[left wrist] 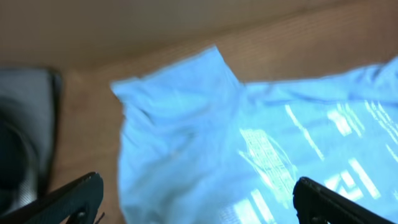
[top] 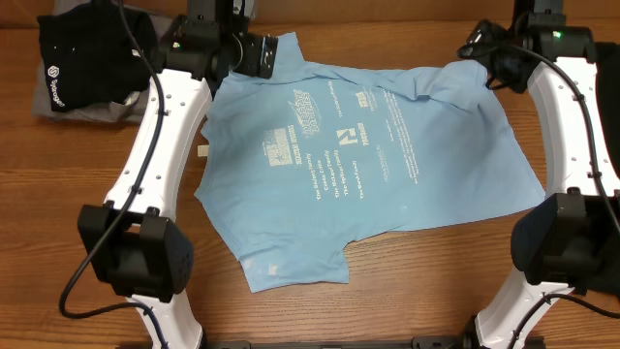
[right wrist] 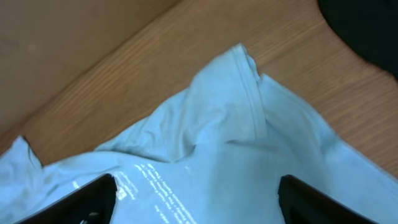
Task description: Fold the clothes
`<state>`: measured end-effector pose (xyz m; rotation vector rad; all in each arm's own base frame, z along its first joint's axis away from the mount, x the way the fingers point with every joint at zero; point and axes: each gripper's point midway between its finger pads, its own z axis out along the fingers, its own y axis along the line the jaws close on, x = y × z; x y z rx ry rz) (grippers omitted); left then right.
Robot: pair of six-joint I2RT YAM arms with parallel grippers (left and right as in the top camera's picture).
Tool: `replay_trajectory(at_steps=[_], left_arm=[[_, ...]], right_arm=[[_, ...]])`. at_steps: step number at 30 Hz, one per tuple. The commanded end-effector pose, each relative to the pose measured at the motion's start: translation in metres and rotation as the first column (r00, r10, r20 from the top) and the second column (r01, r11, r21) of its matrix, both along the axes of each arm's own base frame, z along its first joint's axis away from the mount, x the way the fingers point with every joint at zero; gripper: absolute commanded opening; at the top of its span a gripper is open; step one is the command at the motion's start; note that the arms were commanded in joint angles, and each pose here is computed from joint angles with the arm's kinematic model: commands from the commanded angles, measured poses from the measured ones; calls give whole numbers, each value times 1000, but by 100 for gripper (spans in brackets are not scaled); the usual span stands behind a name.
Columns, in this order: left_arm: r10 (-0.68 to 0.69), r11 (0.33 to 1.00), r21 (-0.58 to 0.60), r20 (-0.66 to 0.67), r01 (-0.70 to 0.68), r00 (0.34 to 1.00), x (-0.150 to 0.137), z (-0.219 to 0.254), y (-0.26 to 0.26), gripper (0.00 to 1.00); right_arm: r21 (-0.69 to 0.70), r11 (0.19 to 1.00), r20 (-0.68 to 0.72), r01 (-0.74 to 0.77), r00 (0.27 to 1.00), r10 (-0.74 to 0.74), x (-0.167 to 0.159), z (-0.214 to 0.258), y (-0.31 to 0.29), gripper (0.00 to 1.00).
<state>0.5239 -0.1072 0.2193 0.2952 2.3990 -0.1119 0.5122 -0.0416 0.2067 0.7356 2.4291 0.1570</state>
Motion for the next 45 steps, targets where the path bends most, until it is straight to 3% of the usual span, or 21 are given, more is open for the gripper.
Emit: replay_trajectory(at_steps=[1, 9, 13, 18, 23, 33, 39, 45], left_arm=[[-8, 998, -64, -135, -1, 991, -7, -42, -12, 100], [-43, 997, -81, -428, 9, 903, -51, -111, -17, 100], [-36, 998, -66, -486, 4, 873, -60, -127, -15, 100], [-34, 998, -63, -499, 3, 866, -60, -134, -15, 100], [-34, 998, -63, -501, 3, 865, -61, -134, -15, 100], [-35, 998, -66, -485, 4, 874, -56, -133, -15, 100], [-37, 998, -68, -474, 5, 880, -53, -132, -16, 100], [-36, 998, -68, -475, 5, 879, -53, -132, -16, 100]], right_arm=[[13, 1000, 0, -6, 1000, 6, 4, -8, 1, 74], [117, 992, -126, -42, 990, 57, 17, -84, 17, 70], [280, 955, -131, -99, 981, 140, 25, -112, 46, 70], [322, 947, -218, 11, 974, 63, 21, -144, 45, 70], [222, 967, -272, 127, 960, -64, 16, -163, 15, 70], [150, 987, -241, 60, 970, -23, 15, -163, -35, 70], [187, 980, -244, 74, 969, -26, 12, -164, -42, 55], [188, 981, -237, 52, 972, -6, 16, -165, -31, 55]])
